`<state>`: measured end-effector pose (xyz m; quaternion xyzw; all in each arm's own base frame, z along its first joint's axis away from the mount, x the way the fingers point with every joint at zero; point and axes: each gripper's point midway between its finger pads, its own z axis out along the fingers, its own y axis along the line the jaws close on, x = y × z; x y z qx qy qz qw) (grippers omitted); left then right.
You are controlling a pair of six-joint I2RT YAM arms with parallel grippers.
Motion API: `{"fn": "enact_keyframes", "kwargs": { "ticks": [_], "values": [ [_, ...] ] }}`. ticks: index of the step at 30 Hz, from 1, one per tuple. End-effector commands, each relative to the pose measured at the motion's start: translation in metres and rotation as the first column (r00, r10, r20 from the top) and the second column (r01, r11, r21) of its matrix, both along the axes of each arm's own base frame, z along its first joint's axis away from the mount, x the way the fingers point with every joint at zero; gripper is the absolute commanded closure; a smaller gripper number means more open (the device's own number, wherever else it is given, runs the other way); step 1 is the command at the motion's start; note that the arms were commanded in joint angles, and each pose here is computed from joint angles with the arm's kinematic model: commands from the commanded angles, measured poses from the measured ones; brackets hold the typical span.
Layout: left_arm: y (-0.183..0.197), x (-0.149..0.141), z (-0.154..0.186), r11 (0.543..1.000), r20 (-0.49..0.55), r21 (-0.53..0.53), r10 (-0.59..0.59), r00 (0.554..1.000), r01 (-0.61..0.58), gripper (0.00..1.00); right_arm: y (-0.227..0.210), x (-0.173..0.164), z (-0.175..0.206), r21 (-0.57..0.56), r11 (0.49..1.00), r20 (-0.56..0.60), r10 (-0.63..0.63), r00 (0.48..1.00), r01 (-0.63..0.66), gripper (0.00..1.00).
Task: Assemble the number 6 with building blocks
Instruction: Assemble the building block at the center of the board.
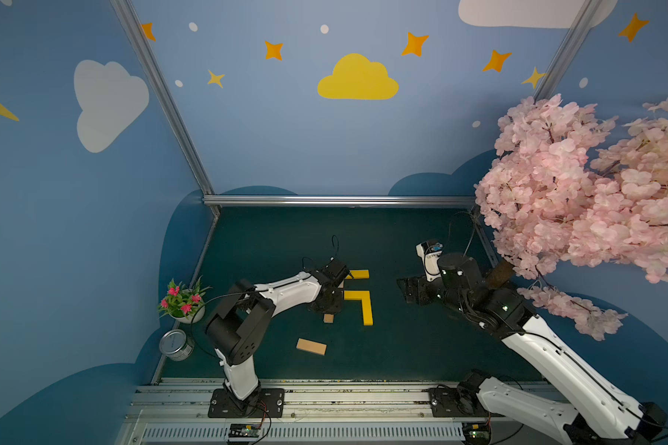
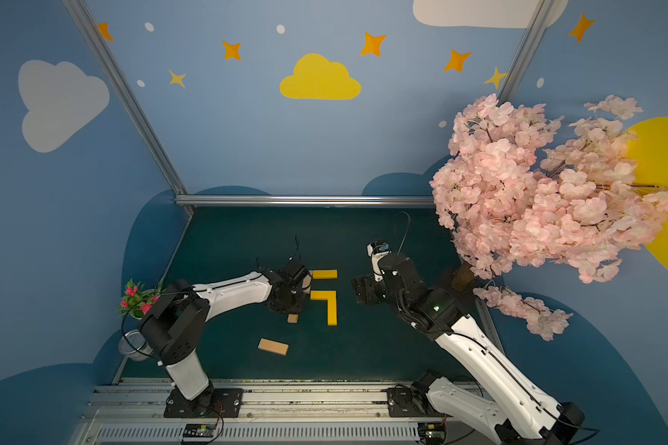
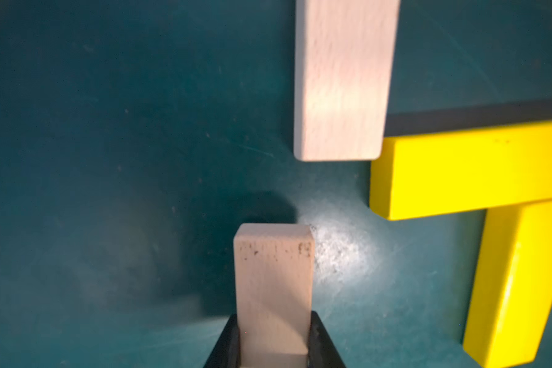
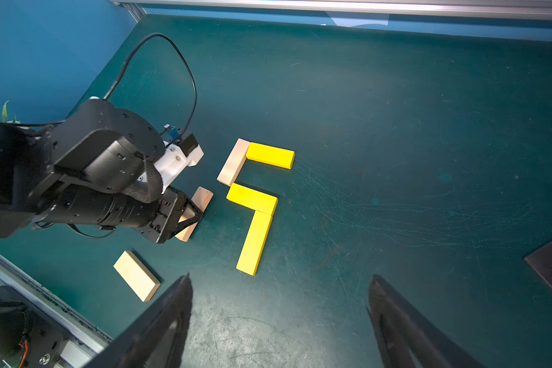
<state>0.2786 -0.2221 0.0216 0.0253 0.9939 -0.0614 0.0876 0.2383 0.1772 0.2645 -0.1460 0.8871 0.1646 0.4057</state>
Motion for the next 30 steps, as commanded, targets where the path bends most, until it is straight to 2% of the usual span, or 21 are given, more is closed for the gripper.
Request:
{"fn": "enact_keyframes", "kwargs": {
  "ticks": [1,30],
  "values": [
    [-0.001,0.002,-0.002,0.999,-0.004,0.007,0.049,0.999,-0.049,0.71,-0.005,0.000,0.000,0.008,1.000,0.011,-0.020,1.000,0.020,0.13],
    [-0.023,0.006,-0.006,0.999,0.017,0.034,0.037,0.999,-0.038,0.72,-0.015,-0.004,0.000,-0.015,1.000,0.029,-0.017,0.999,0.017,0.13]
  ]
}}
